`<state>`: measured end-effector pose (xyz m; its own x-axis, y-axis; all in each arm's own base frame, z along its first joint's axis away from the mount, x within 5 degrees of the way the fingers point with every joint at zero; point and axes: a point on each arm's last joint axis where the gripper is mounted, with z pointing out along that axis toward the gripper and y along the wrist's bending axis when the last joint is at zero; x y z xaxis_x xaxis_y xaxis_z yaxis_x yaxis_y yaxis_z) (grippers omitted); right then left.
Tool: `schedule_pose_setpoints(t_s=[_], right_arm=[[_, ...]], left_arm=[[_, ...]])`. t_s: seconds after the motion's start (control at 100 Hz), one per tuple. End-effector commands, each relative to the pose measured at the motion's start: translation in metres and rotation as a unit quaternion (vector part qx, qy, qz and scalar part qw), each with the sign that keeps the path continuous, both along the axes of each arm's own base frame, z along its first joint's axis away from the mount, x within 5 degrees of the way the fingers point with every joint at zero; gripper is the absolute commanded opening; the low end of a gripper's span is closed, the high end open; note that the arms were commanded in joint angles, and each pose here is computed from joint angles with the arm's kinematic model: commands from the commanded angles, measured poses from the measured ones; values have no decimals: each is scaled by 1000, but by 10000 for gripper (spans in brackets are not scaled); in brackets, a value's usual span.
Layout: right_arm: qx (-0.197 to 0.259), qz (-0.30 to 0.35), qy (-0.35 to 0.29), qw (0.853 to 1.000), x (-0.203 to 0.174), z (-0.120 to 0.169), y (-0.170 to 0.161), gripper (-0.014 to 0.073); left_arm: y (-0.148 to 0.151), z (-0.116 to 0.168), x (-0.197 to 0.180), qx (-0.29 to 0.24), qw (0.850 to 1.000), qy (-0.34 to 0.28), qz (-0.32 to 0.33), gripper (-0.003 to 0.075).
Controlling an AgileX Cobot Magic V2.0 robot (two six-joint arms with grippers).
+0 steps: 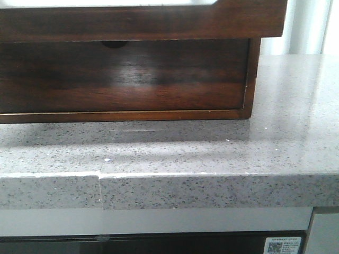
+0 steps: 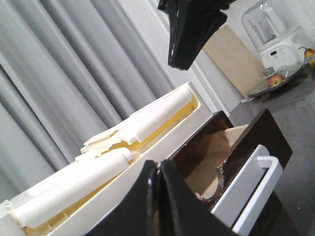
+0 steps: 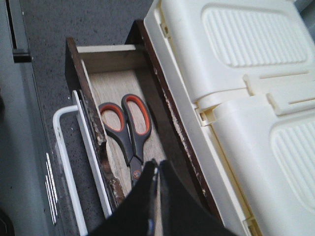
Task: Put scissors in drawer with both arms
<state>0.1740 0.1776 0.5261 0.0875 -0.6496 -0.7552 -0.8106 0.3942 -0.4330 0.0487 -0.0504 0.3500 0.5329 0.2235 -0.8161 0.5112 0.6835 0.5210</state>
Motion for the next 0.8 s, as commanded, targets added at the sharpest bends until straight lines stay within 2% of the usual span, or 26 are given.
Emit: schedule_pose_setpoints(t_s=[0.0,0.1,0.32,0.49,0.67,0.79], right_arm=[[73,-10,-45,996,-18,25,-19,-47],[93,-12,-63,994,-29,27,-29,-47],[124,-19,-76,989,-51,12,-52,-47],[167,-31,-83,982,-67,-18,-68,-47],[239,-38,-130,962,-91,-54,-94,-47],[260,-40,-149,953,-105,-86,-107,-47]], left_arm=[[2,5,-5,-35,999,2,-19,-22],[7,-6,-9,-41,999,2,-20,-22],[23,-25,-24,-131,989,46,-48,-22],[31,-44,-31,-153,986,47,-53,-22],[28,-61,-28,-182,976,103,-67,-22],[25,-70,-25,-175,975,117,-65,-22]])
